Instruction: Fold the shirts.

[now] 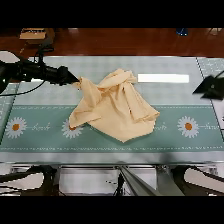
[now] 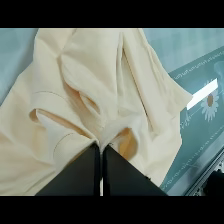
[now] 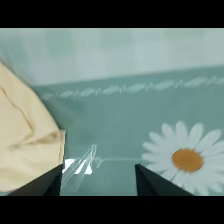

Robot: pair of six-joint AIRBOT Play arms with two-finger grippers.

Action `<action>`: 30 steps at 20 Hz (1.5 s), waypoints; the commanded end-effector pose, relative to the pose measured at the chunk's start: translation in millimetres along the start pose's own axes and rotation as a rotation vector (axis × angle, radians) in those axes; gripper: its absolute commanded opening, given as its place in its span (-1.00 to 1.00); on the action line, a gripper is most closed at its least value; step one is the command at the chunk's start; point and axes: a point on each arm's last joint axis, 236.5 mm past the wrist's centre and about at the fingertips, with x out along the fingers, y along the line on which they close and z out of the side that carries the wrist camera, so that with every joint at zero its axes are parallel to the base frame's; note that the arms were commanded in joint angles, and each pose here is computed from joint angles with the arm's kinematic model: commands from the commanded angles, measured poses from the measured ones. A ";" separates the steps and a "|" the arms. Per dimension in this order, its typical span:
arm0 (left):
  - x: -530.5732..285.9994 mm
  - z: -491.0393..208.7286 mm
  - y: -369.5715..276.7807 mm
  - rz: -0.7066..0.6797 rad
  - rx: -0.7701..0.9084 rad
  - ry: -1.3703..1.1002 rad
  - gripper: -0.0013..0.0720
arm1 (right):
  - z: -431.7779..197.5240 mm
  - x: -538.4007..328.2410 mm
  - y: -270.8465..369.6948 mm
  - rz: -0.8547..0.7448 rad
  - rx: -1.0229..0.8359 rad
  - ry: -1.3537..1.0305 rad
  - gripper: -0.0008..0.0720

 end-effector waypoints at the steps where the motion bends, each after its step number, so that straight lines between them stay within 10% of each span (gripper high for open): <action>1: 0.3 -0.2 0.6 0.000 0.014 0.001 -0.91 | -90.4 71.0 20.6 0.216 0.124 0.113 0.52; 16: 0.2 0.0 1.0 0.001 0.014 0.000 -0.91 | -118.2 194.3 94.9 0.194 0.175 -0.050 0.47; 18: -1.1 0.7 2.6 0.003 0.011 -0.003 -0.91 | -123.5 209.3 97.7 0.174 0.209 -0.029 0.23; 20: -4.3 2.5 6.3 0.007 0.007 -0.012 -0.91 | -127.0 219.0 109.6 0.205 0.221 -0.008 -0.82; 30: -182.4 130.3 -47.3 -0.176 0.054 -0.558 -0.92 | 3.6 -130.6 248.1 0.608 -0.229 -0.822 -0.90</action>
